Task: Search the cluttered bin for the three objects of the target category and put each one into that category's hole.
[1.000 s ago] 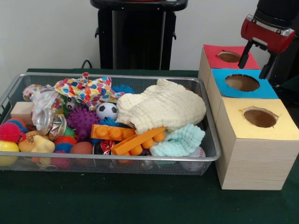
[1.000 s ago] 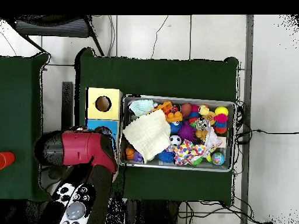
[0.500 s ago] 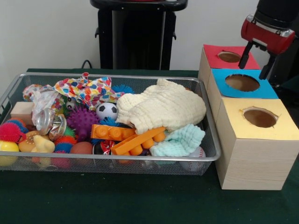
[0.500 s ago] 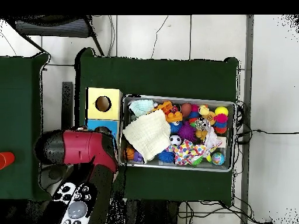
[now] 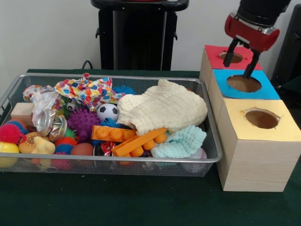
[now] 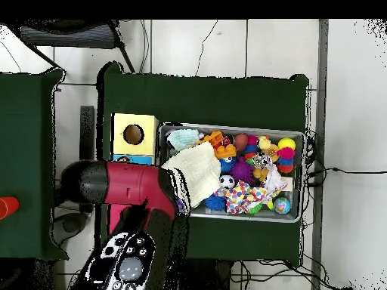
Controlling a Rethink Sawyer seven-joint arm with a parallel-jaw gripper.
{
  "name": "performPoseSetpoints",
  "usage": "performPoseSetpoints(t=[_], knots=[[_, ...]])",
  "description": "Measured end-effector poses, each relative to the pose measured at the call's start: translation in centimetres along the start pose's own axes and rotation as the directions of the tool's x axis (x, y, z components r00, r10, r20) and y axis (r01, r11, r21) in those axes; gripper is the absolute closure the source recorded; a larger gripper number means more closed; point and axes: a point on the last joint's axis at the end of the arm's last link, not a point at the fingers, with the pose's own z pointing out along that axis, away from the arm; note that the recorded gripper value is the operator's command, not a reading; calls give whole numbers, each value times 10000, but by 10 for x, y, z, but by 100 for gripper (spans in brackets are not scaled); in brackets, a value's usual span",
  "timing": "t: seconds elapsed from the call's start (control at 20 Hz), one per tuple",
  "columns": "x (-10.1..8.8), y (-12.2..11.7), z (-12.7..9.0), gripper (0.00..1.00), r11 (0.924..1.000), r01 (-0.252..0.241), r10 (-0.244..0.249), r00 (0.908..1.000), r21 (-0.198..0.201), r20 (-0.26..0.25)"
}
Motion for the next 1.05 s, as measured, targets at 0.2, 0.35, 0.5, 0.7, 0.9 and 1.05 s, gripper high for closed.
performPoseSetpoints(t=[0.2, 0.35, 0.5, 0.7, 0.9, 1.05], knots=[[-40, -14, -7, 0, 9976, -671, 671, 9977, -150, 2], [-56, -21, -10, 0, 9956, -916, 916, 9958, -194, 13], [-78, -34, -14, 0, 9936, -1108, 1111, 9937, -196, 157], [-98, -45, -20, 0, 9930, -1163, 1171, 9924, -211, 391], [-126, -54, -31, 0, 9934, -1110, 1131, 9899, -293, 855], [-138, -56, -36, 0, 9934, -1087, 1119, 9880, -354, 1061]])
